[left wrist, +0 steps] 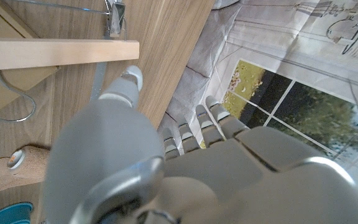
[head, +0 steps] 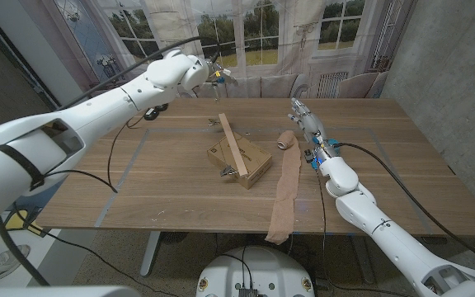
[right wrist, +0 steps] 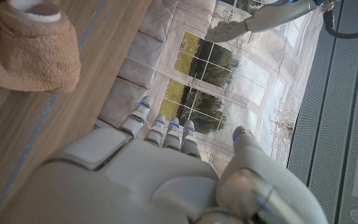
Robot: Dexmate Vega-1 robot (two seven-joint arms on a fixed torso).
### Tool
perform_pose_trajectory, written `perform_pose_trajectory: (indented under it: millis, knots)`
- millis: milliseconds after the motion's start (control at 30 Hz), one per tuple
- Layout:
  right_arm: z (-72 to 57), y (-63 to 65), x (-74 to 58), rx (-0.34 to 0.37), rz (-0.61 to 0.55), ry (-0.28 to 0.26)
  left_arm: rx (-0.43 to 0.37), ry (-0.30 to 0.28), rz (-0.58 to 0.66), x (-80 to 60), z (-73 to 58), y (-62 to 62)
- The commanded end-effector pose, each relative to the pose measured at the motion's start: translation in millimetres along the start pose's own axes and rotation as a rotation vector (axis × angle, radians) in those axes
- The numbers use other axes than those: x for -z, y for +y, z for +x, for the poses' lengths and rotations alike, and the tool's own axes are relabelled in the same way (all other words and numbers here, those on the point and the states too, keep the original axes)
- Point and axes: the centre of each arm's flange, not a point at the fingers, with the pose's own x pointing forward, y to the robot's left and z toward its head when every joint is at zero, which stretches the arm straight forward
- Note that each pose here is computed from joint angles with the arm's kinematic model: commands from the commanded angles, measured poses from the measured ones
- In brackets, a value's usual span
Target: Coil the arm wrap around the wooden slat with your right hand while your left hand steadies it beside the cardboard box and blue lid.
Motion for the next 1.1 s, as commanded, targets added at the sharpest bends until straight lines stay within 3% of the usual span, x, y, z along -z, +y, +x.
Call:
perform_pose_trajectory:
  millis: [33,433,600,1100]
  knots:
    - [-5.2,-1.7,-2.3,0.007,0.0,0.002,-0.008,-0.075,-0.01,-13.4,8.4,-4.5]
    - [-7.0,-1.2,-3.1,0.01,-0.003,0.008,0.038,-0.101,0.045,-26.6,15.3,-13.9]
    - [-5.9,-0.3,-2.4,0.008,-0.005,0.009,0.052,-0.086,0.129,-33.0,16.2,-17.9]
    - [2.1,4.2,4.8,0.003,0.003,0.021,0.027,-0.115,0.265,-51.3,31.6,-39.7]
